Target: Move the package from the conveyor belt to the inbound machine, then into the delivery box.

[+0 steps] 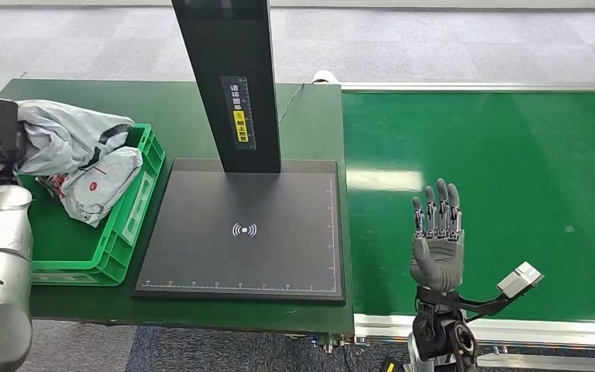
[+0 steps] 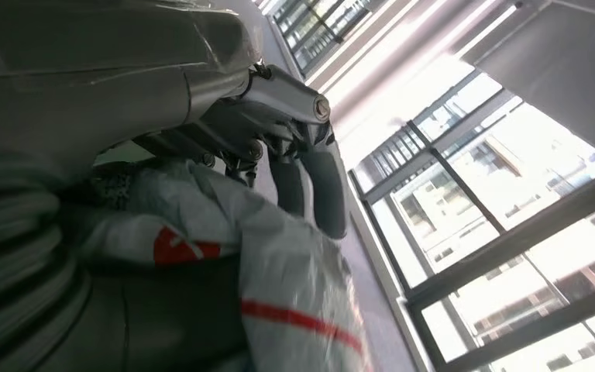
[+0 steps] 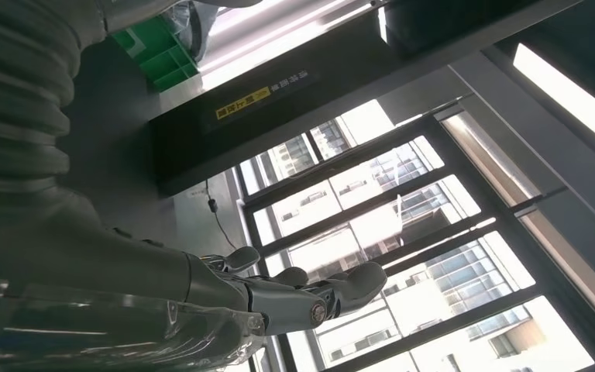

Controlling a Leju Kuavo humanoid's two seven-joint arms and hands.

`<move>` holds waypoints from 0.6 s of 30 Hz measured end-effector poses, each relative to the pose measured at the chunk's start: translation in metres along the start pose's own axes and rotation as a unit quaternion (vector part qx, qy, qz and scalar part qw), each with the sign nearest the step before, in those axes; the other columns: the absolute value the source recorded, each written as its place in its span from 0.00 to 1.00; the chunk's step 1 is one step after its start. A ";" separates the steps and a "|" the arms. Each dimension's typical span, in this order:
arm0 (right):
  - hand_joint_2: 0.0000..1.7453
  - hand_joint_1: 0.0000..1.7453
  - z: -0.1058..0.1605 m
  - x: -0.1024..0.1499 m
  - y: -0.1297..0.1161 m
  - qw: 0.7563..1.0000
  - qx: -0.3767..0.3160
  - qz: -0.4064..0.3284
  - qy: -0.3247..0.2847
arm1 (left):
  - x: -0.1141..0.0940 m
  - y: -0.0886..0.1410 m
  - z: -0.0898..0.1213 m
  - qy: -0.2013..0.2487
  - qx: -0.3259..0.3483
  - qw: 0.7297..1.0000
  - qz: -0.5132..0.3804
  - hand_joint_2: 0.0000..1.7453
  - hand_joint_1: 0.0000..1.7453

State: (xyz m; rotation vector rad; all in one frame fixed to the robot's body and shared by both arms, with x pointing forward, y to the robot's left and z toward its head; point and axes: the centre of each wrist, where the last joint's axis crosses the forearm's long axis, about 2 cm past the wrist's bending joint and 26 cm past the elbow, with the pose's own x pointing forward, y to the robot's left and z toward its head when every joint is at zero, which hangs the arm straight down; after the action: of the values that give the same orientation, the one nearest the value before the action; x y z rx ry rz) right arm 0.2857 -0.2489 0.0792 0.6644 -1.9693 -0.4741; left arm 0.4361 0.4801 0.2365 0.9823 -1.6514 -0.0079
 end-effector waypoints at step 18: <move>1.00 0.00 -0.001 -0.001 0.001 1.000 -0.015 0.007 0.006 | 0.024 -0.025 0.019 -0.093 -0.012 0.994 0.054 1.00 0.00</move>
State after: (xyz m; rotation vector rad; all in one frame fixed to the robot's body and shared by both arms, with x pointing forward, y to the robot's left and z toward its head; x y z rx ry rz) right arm 0.2866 -0.2472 0.0796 0.6326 -1.9515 -0.4884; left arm 0.4357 0.4404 0.2372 0.8948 -1.8696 -0.0469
